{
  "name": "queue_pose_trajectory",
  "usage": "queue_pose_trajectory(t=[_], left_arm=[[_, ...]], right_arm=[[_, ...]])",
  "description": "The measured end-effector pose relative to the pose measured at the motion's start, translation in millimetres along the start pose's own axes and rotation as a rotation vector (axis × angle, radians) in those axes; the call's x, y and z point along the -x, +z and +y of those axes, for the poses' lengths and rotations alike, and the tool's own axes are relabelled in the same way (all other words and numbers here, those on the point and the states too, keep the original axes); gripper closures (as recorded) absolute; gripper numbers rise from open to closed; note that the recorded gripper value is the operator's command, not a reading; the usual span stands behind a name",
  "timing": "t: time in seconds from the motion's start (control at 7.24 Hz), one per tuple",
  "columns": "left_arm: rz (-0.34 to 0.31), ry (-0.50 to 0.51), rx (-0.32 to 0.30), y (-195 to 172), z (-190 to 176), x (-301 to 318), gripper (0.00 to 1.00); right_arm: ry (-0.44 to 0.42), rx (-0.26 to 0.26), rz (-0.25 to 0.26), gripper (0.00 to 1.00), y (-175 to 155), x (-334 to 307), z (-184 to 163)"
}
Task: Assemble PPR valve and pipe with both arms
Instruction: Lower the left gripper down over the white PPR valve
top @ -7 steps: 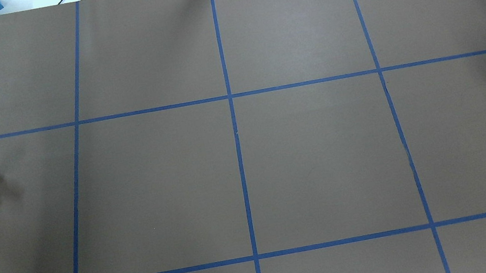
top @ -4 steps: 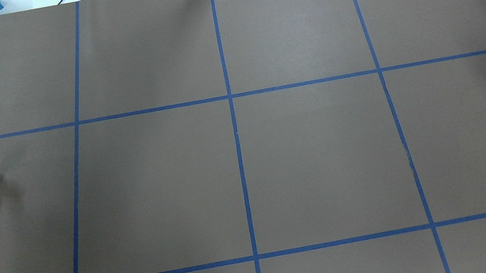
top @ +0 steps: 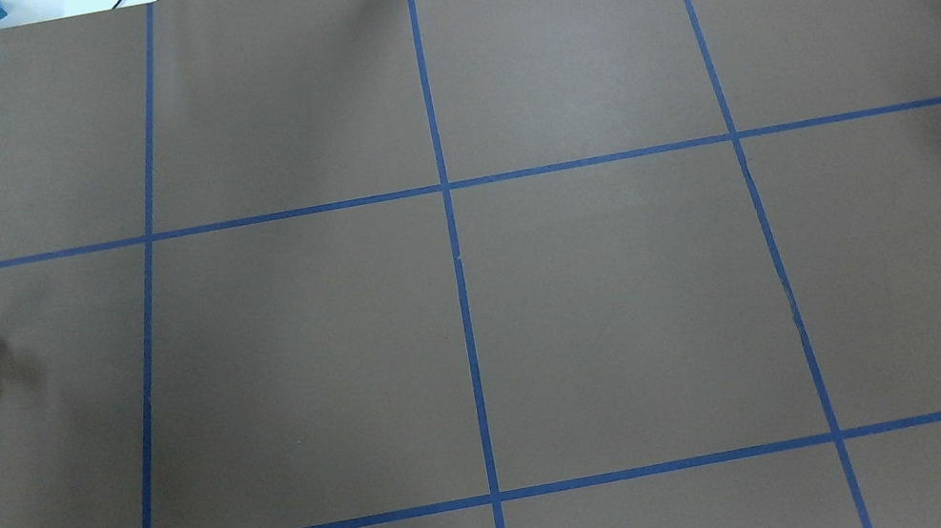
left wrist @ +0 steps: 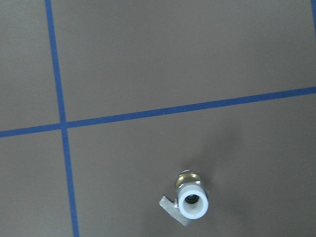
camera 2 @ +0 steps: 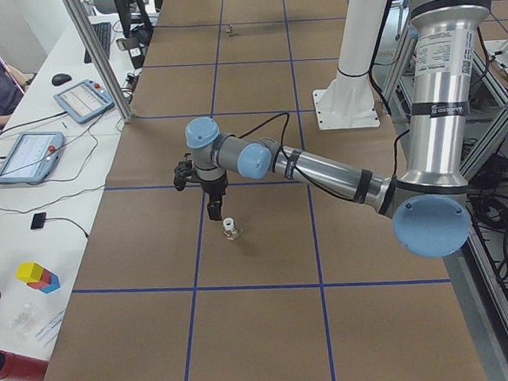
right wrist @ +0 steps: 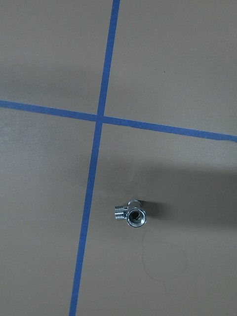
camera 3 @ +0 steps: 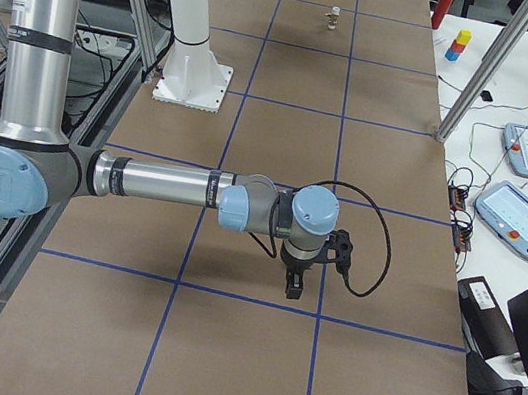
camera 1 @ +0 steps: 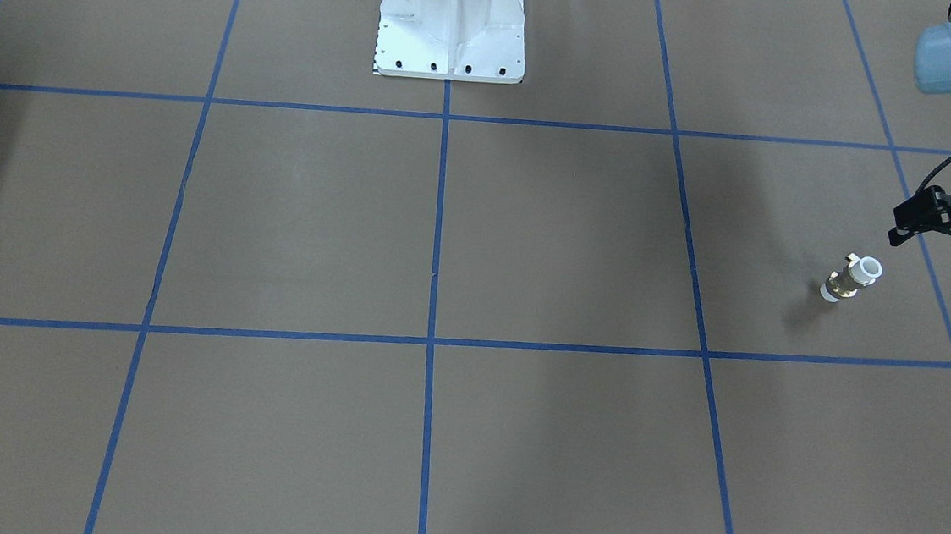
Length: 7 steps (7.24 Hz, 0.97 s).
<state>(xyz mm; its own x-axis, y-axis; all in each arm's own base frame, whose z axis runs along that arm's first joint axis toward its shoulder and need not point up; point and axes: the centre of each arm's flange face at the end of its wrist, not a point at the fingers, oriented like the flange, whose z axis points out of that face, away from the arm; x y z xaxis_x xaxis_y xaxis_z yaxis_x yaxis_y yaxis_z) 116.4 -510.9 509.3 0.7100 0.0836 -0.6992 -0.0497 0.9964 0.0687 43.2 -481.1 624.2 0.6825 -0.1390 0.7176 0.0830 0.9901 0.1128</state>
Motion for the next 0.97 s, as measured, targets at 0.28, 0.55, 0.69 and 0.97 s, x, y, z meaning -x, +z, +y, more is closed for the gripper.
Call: queue_pose_trajectory(t=[0.28,0.55,0.69,0.97], left_arm=[[-0.008,0.021,-0.015,37.6,-1.9,14.6,0.00],[-0.008,0.026,-0.020,54.0,-3.3,19.2,0.00],[-0.003,0.017,-0.019,56.2,-4.3,12.8,0.00],[0.003,0.017,-0.005,64.7,-2.8,-2.6,0.00]], right_arm=[[0.001,0.000,-0.004,0.00,0.2,0.2,0.0],[0.001,0.000,-0.005,0.00,0.3,0.1,0.0],[0.001,0.001,-0.003,0.00,0.7,-0.4,0.0],[0.002,0.003,-0.001,0.00,1.6,-1.5,0.2]])
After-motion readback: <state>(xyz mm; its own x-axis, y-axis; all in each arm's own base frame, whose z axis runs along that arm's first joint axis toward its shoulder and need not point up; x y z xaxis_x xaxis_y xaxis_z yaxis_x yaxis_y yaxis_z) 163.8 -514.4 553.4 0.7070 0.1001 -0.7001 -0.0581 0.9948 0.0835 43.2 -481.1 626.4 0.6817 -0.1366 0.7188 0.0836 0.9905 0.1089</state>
